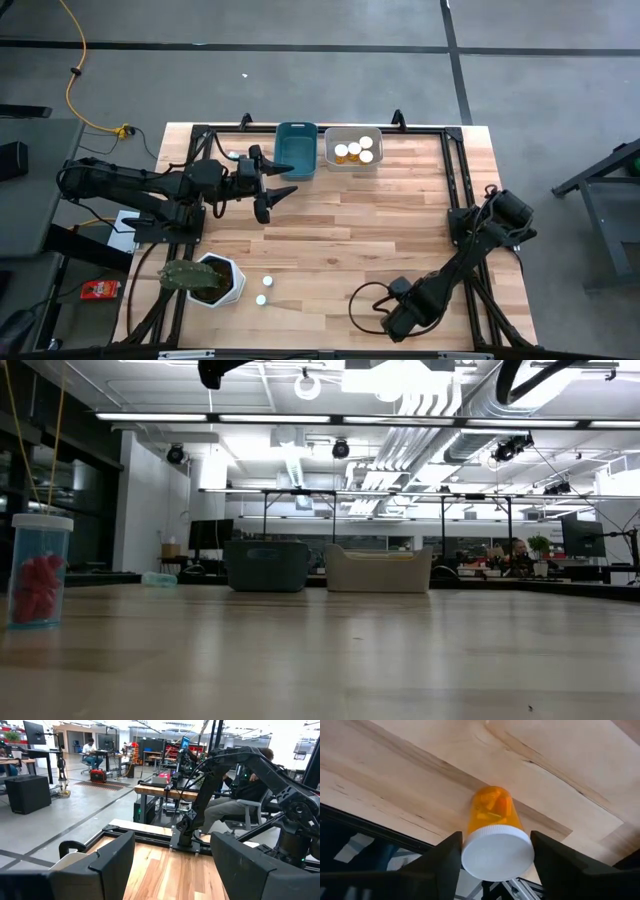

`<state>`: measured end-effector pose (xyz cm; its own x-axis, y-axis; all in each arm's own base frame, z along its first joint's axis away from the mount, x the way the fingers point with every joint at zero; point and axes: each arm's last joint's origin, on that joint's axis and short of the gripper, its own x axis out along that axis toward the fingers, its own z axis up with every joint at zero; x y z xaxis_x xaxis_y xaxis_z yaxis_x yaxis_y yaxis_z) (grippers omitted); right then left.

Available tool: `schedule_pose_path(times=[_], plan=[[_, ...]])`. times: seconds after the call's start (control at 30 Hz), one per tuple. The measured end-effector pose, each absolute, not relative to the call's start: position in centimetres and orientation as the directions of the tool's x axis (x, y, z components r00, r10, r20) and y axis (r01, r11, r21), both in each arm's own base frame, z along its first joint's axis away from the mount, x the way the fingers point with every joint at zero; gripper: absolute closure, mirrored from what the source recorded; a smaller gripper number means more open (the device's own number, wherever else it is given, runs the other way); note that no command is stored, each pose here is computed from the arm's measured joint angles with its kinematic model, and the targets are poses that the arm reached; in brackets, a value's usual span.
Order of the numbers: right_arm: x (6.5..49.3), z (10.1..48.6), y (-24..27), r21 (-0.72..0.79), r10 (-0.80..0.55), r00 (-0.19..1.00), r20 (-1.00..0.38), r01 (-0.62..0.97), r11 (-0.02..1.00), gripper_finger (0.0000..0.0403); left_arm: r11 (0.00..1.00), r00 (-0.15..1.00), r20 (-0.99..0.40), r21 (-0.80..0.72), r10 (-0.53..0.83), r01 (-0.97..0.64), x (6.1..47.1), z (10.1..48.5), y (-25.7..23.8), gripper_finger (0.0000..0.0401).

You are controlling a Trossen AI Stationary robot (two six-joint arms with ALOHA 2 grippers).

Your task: Pick and place medicine bottles into bin by pill shape (circle, oval)

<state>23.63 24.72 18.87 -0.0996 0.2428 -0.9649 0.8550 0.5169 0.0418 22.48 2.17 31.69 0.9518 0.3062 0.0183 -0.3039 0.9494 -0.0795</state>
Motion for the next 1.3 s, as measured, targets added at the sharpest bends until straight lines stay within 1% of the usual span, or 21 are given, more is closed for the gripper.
schedule_pose_path(times=[0.13,0.23,0.3,0.37,0.47,0.6,0.67,0.73,0.87,1.07,1.2,1.3], plan=[[23.3,19.6,24.4,0.062,0.235,-0.096,-0.967,0.811,0.582,0.0225,0.949,0.952,0.018,-0.080,0.306,-0.304,22.5,31.7,2.2,0.0153],[22.6,21.4,23.2,0.069,0.192,-0.074,-0.979,0.760,0.646,0.0227,0.949,0.952,0.018,-0.080,0.306,-0.304,22.5,31.7,2.2,0.0153],[22.1,22.9,22.0,0.070,0.138,-0.032,-0.990,0.736,0.673,0.0223,0.949,0.952,0.018,-0.088,0.306,-0.303,22.5,31.7,2.2,0.0153],[21.6,24.7,20.3,0.075,0.064,0.043,-0.997,0.712,0.698,0.0221,0.947,0.952,0.018,-0.105,0.306,-0.302,22.5,31.7,2.2,0.0153],[21.6,27.3,17.4,0.102,-0.054,0.209,-0.976,0.664,0.740,0.0220,0.946,0.952,0.018,-0.116,0.306,-0.302,22.5,31.7,2.2,0.0153],[22.2,30.3,13.5,0.097,-0.196,0.429,-0.882,0.572,0.815,0.0220,0.945,0.952,0.014,-0.126,0.306,-0.302,22.5,31.6,2.2,0.0153],[22.9,31.4,11.6,0.060,-0.248,0.502,-0.829,0.521,0.852,0.0220,0.943,0.952,0.002,-0.135,0.307,-0.304,22.5,31.5,2.2,0.0153],[23.8,32.3,9.9,0.037,-0.265,0.562,-0.784,0.468,0.883,0.0220,0.942,0.952,-0.017,-0.134,0.307,-0.306,22.5,31.3,2.2,0.0153],[26.4,33.6,6.7,0.034,-0.227,0.701,-0.676,0.338,0.941,0.0220,0.943,0.951,-0.067,-0.126,0.302,-0.309,22.5,30.8,2.1,0.0153],[29.3,35.8,2.8,0.070,-0.067,0.881,-0.469,0.113,0.991,0.0220,0.948,0.962,-0.049,-0.160,0.270,-0.275,22.5,31.0,1.7,0.0153],[30.1,37.1,1.0,0.110,0.039,0.941,-0.336,-0.002,0.994,0.0220,0.953,0.967,-0.020,-0.167,0.255,-0.255,22.5,31.3,1.3,0.0153],[30.2,37.5,0.5,0.127,0.090,0.950,-0.298,-0.054,0.990,0.0220,0.953,0.967,-0.020,-0.167,0.253,-0.253,22.5,31.3,1.3,0.0153]])
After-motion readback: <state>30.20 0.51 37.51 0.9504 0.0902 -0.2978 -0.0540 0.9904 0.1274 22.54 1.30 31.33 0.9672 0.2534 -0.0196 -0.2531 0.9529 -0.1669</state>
